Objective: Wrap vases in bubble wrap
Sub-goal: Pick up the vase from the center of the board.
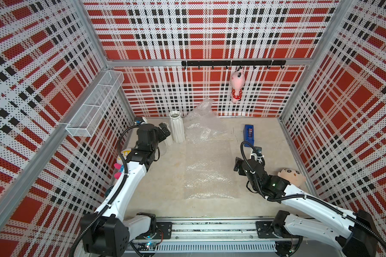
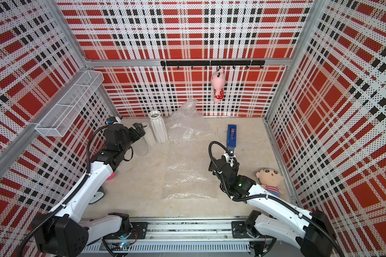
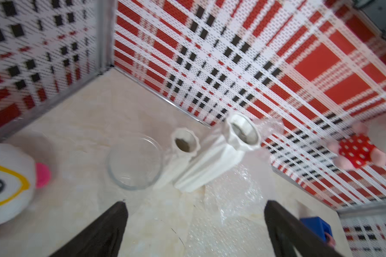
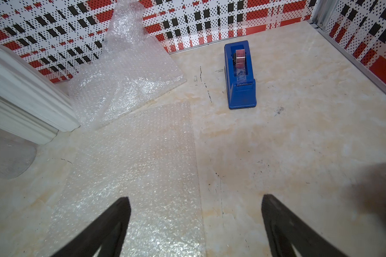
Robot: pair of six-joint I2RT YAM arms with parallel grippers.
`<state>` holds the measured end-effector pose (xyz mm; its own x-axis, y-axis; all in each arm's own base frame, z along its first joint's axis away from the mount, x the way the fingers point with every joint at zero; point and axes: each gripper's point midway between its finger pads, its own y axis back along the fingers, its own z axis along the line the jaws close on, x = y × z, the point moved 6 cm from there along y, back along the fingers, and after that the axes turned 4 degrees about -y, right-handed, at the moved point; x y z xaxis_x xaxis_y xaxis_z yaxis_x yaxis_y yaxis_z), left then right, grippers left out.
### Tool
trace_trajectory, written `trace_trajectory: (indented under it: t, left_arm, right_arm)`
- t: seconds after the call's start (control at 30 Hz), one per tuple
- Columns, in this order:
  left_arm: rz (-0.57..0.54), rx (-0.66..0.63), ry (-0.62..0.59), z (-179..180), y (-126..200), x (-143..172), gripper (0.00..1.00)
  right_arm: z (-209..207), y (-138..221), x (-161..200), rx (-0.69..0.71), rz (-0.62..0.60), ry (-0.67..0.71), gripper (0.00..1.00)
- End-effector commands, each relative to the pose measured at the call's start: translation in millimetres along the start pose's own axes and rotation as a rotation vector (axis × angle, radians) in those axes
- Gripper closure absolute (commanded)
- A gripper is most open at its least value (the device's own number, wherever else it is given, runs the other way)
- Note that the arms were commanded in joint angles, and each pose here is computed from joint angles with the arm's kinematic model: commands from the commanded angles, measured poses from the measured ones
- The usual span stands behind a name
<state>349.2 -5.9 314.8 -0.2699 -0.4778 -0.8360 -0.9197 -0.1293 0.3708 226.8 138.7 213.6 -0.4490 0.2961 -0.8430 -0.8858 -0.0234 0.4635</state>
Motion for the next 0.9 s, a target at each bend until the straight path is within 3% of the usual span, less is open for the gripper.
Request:
trace_trajectory:
  t: [0.0, 0.2, 0.87]
  left_arm:
    - [0.027, -0.113, -0.007, 26.1, -12.7, -7.1, 0.00]
    - [0.104, -0.193, -0.030, 44.5, -45.5, 3.8, 0.02]
    - [0.190, -0.304, -0.177, 25.4, -93.4, 25.5, 0.03]
  right_arm:
    - [-4.7, -5.0, 5.3, 0.009, -0.009, 0.000, 0.03]
    - [-7.1, -8.1, 7.3, 0.001, -0.007, -0.002, 0.03]
    - [-11.3, -11.2, 13.9, -0.024, 0.003, -0.020, 0.03]
